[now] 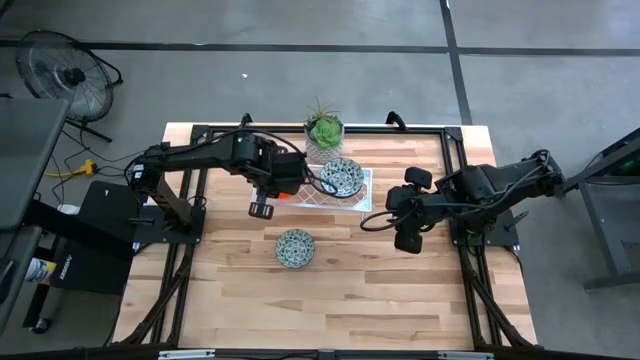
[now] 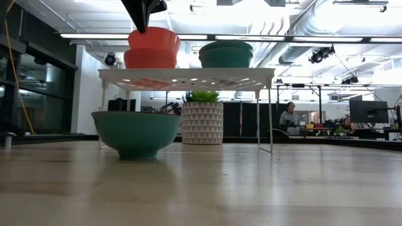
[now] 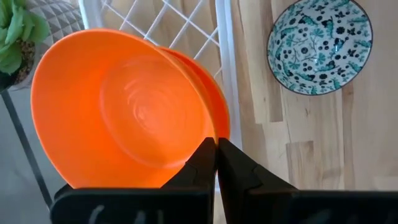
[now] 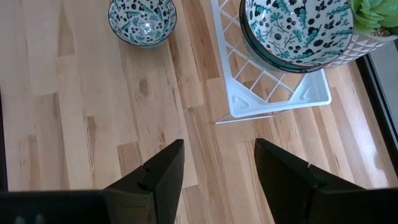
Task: Pick & Place Mini bowls
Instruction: Stack the orange bowl on the orange bowl on the shelf
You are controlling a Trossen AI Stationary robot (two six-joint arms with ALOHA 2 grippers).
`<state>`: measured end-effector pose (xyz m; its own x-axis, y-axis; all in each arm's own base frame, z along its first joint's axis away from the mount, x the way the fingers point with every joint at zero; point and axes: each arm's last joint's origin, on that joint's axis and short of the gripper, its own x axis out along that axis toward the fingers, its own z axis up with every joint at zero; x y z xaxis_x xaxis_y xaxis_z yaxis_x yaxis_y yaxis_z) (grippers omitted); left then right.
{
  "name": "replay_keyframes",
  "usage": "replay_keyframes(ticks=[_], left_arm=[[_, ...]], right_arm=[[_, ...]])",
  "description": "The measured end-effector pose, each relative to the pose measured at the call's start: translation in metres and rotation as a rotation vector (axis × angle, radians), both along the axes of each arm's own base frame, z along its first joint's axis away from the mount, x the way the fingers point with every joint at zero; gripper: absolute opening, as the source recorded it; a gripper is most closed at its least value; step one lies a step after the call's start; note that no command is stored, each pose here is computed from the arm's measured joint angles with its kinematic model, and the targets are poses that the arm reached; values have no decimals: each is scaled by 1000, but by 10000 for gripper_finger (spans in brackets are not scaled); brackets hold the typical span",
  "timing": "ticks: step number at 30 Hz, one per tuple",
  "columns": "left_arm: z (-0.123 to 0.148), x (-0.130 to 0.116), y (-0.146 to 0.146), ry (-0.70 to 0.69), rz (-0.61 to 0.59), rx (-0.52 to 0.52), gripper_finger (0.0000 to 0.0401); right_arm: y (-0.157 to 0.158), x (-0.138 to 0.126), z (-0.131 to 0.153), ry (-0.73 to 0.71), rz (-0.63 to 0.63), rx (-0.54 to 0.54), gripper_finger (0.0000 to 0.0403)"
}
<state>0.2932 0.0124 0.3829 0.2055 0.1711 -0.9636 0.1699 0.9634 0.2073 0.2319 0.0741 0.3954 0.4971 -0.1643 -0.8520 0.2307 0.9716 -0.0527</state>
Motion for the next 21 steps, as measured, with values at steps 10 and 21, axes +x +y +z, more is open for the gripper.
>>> replay_keyframes(ticks=[10, 21], left_arm=[[-7, 6, 0, 33, -44, 3, 1], [-10, 7, 0, 49, -61, 11, 83]], right_arm=[[0, 0, 0, 0, 0, 0, 184], [0, 0, 0, 2, 10, -6, 184]])
